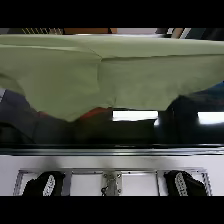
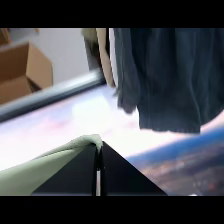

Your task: Fold the clothes and pants, and hang the long-sleeved shirts on hangers.

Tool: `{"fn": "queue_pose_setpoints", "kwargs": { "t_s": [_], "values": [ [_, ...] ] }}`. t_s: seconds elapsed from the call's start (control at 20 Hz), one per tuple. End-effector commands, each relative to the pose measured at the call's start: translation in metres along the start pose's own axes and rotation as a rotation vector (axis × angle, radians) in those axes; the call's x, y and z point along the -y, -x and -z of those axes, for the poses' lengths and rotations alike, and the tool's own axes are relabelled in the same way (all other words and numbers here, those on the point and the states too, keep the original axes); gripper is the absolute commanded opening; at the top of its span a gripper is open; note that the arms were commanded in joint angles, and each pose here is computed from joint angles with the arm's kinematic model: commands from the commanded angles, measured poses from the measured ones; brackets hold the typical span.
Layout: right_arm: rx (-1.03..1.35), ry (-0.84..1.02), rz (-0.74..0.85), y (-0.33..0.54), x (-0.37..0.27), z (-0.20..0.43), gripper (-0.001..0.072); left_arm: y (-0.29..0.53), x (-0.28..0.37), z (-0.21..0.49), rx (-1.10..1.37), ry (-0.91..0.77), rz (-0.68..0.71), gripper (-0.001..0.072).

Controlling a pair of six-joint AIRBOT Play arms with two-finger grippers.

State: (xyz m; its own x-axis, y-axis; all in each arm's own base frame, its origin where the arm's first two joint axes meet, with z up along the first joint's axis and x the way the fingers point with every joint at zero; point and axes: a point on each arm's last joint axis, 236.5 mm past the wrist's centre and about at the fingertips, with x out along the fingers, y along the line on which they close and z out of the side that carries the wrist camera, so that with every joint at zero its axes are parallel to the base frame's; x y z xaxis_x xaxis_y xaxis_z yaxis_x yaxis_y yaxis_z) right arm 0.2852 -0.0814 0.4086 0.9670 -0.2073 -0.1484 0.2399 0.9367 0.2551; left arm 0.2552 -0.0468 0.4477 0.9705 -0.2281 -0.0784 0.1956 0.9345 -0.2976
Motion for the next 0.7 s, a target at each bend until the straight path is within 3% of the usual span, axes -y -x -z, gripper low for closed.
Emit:
{"fn": "queue_pose_setpoints", "kwargs": {
  "t_s": [0.0, 0.15, 0.3, 0.65],
  "values": [
    [0.134, -0.01, -0.03, 0.039, -0.018, -0.03, 0.0007, 0.049, 0.036, -0.027, 0.142, 0.008, 0.054, 0.0008],
    [0.117, -0.036, -0.039, 0.04, -0.02, -0.026, 0.0006, 0.035, 0.021, -0.019, 0.095, 0.054, 0.016, 0.0008],
    [-0.049, -0.09, -0.078, 0.007, -0.021, 0.009, 0.0007, -0.018, -0.022, 0.02, -0.115, 0.127, -0.051, 0.0008],
    [-0.664, -0.125, -0.109, -0.147, -0.007, 0.181, 0.0006, -0.212, -0.111, 0.196, -0.673, 0.289, -0.038, 0.0008]
  ]
}}
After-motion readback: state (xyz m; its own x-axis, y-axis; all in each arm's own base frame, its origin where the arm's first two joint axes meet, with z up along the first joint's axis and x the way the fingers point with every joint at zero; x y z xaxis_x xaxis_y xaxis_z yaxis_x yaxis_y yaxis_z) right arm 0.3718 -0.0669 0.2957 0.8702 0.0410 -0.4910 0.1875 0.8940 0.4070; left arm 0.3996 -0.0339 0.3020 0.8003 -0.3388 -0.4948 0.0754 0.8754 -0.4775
